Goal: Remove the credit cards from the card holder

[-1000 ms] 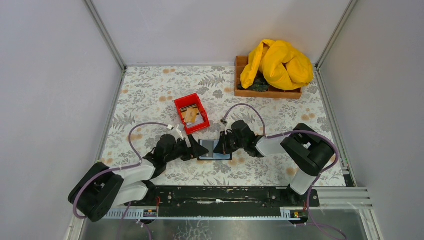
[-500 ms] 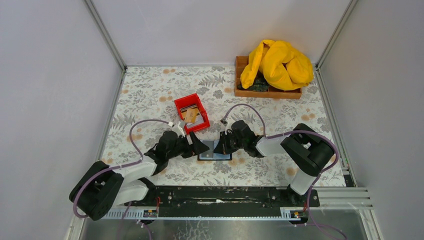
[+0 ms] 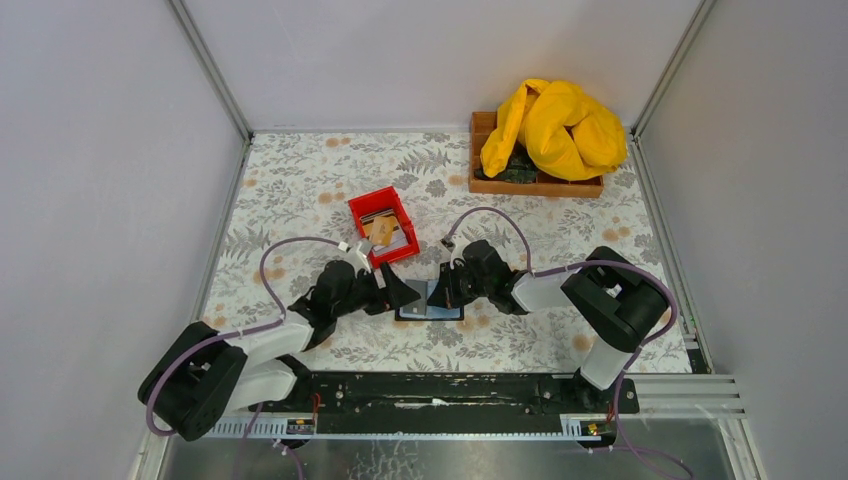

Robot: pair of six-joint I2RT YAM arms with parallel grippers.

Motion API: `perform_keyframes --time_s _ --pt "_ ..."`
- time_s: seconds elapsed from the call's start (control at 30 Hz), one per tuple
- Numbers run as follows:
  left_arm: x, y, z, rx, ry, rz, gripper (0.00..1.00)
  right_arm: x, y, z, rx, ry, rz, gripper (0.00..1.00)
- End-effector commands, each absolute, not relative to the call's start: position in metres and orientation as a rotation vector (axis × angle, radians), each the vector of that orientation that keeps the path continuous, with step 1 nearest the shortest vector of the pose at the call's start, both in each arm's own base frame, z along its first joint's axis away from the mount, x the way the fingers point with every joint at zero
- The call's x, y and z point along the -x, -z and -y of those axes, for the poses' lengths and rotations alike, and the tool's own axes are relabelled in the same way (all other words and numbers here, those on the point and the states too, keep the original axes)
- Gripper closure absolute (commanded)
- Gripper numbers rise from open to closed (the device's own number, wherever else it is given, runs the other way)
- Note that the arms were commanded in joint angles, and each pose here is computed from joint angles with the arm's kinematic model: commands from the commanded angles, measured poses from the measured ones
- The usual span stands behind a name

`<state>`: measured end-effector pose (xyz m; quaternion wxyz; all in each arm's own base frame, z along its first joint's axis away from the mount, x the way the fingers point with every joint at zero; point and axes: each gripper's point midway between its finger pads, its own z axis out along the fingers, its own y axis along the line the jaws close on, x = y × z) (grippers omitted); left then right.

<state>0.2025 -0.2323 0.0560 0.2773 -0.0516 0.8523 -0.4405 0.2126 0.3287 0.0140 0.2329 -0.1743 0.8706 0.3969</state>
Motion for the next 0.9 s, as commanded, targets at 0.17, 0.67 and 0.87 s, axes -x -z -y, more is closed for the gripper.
perform_keyframes --time_s 0.17,0.67,0.87 --pt "-0.216 -0.087 0.242 0.105 1.241 -2.192 0.15 -0.214 -0.005 -0.323 0.473 -1.060 -2.426 1.00" --pt "-0.216 -0.073 0.240 0.128 1.222 -2.220 0.15 -0.214 -0.002 -0.322 0.471 -1.061 -2.433 1.00" --pt "-0.213 -0.061 0.240 0.141 1.220 -2.246 0.15 -0.215 -0.001 -0.321 0.467 -1.059 -2.439 1.00"
